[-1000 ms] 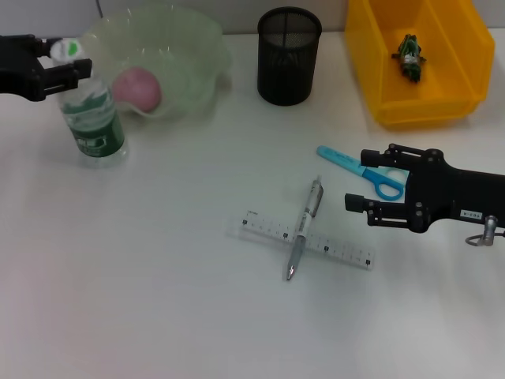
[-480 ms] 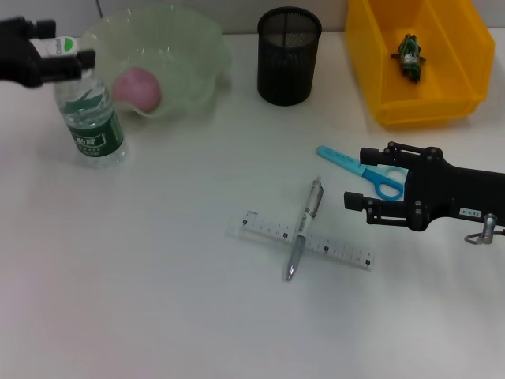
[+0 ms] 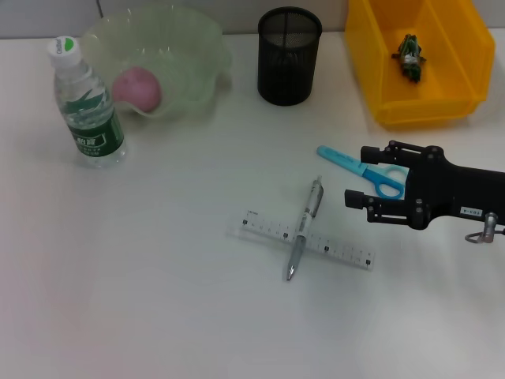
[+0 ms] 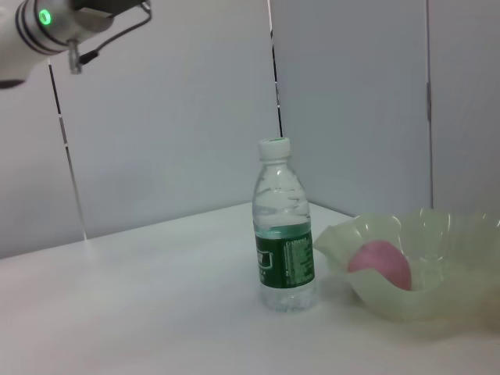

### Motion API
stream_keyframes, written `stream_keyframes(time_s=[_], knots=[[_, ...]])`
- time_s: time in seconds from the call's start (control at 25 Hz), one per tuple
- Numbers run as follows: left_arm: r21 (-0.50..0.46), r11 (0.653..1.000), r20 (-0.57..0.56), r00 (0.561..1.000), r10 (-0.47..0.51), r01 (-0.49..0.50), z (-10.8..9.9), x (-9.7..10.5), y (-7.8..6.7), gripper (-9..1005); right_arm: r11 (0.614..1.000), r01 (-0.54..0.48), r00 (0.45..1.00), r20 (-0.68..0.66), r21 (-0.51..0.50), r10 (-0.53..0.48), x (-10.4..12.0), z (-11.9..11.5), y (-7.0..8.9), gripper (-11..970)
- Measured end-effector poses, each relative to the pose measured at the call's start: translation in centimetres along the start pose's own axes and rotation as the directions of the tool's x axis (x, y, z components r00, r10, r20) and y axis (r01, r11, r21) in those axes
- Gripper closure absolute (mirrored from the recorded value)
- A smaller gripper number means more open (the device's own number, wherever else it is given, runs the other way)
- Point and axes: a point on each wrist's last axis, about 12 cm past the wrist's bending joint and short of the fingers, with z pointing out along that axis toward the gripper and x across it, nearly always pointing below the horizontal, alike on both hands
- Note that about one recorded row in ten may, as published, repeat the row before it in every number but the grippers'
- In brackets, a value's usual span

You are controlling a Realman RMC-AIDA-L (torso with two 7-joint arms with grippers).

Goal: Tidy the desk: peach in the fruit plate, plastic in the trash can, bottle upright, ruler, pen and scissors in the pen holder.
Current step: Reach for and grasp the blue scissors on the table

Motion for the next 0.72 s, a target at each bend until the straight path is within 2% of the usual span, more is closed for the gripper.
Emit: stream_keyframes(time_s=[0.04, 0.16, 0.2, 0.32, 0.36, 0.48, 0.52, 0.56, 0.6, 0.64, 0.68, 0.72], knots=[[0.0, 1.0, 0.0, 1.0, 0.0, 0.0, 0.0, 0.0, 0.0, 162, 1.0, 0.0, 1.0, 0.0, 0.0, 0.0, 0.0, 0.0, 0.0, 185], [0.097, 0.995, -0.009, 1.0, -0.016, 0.017, 0.9, 2.2, -0.9, 162, 1.0, -0.005, 1.0, 0.001, -0.001, 0.005, -0.1, 0.0, -0.1, 187], [0.138, 0.99, -0.037, 0.999, -0.011, 0.016, 1.4, 3.8, -1.4, 162, 1.0, -0.007, 1.0, 0.0, 0.0, 0.007, -0.2, -0.2, -0.2, 187], [0.157, 0.988, -0.053, 0.999, -0.005, 0.013, 1.6, 4.9, -1.6, 162, 1.0, -0.011, 1.0, -0.002, 0.003, 0.011, -0.3, -0.4, -0.4, 189], [0.172, 0.985, -0.067, 0.998, 0.01, 0.001, 1.8, 6.3, -1.9, 162, 1.0, -0.013, 1.0, -0.001, 0.005, 0.013, -0.3, -0.4, -0.4, 190], [0.172, 0.985, -0.067, 0.998, 0.01, 0.001, 1.8, 6.3, -1.9, 162, 1.0, -0.017, 1.0, 0.004, 0.01, 0.017, -0.7, -0.7, -0.7, 191], [0.183, 0.983, -0.08, 0.996, 0.031, -0.016, 1.8, 7.6, -2.3, 162, 1.0, -0.019, 1.0, 0.005, 0.011, 0.019, -0.8, -0.8, -0.7, 192], [0.183, 0.983, -0.08, 0.996, 0.031, -0.016, 1.8, 7.6, -2.3, 162, 1.0, -0.021, 1.0, 0.006, 0.012, 0.021, -1.0, -0.9, -0.8, 193], [0.18, 0.983, -0.135, 0.989, 0.062, -0.037, 2.6, 11.9, -3.3, 162, 1.0, -0.025, 1.0, 0.005, 0.013, 0.025, -1.4, -1.2, -1.1, 193], [0.156, 0.987, -0.159, 0.985, 0.061, -0.036, 3.0, 13.1, -3.4, 162, 1.0, -0.025, 1.0, 0.005, 0.013, 0.025, -1.4, -1.2, -1.1, 194], [0.156, 0.987, -0.159, 0.985, 0.061, -0.036, 3.0, 13.1, -3.4, 162, 0.999, -0.033, 0.999, 0.001, 0.013, 0.033, -1.7, -1.3, -1.3, 194], [0.126, 0.991, -0.189, 0.98, 0.06, -0.036, 3.3, 14.2, -3.5, 162, 0.999, -0.04, 0.999, -0.002, 0.012, 0.04, -2.1, -1.3, -1.6, 195]])
